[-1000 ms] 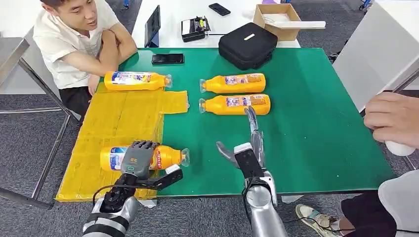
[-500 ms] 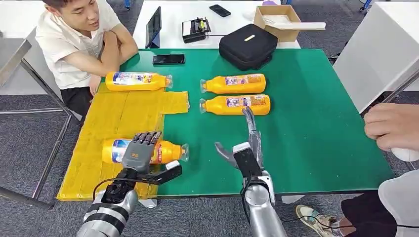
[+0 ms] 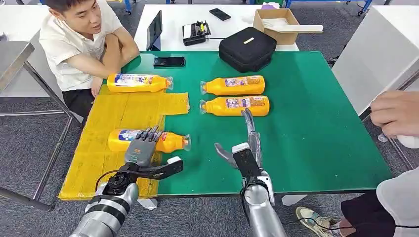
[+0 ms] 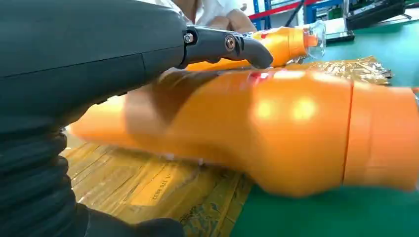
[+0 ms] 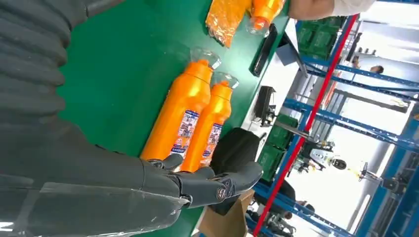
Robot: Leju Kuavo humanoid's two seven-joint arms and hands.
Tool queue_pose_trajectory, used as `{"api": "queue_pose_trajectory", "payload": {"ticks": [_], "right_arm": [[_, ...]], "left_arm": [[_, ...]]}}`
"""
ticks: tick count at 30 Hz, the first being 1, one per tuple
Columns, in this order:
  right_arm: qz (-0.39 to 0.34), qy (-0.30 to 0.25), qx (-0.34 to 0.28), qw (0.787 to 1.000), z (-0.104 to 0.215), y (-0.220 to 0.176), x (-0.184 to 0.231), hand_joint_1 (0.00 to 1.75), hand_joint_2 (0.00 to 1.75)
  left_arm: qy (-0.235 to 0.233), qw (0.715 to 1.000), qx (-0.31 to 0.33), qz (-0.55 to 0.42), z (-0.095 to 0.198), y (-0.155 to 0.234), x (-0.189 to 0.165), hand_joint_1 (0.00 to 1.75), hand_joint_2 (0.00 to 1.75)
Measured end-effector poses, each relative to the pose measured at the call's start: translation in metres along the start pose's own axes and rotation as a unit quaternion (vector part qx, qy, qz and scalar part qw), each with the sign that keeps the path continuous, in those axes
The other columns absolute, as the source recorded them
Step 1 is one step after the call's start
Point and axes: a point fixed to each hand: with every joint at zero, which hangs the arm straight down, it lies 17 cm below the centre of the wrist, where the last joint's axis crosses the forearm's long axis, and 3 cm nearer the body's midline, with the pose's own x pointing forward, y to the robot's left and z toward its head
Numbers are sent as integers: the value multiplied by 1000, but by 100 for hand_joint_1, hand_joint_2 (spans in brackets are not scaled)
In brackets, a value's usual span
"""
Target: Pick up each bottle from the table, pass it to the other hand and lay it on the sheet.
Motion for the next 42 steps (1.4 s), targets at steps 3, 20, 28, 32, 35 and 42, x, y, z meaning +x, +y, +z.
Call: {"api": "queue_pose_trajectory", "payload": {"ticks": [3,20,28,32,35,42], "right_arm": [[2,2,4,1000,1,2,-2,0,175],[7,5,6,1000,5,6,-7,0,175],[8,6,5,1000,6,5,-7,0,175],[9,10,4,1000,9,5,-9,0,175],[12,16,-3,1000,14,3,-12,0,175],[34,25,-19,999,27,-9,-13,0,175]], "left_arm": [[-2,1000,-4,11,0,-2,1,0,175],[-20,1000,5,19,-1,7,22,0,175],[-39,999,15,25,2,11,36,0,175],[-75,996,27,46,11,17,67,0,175],[-106,990,58,66,23,34,95,0,175],[-156,967,183,87,66,110,144,0,175]]}}
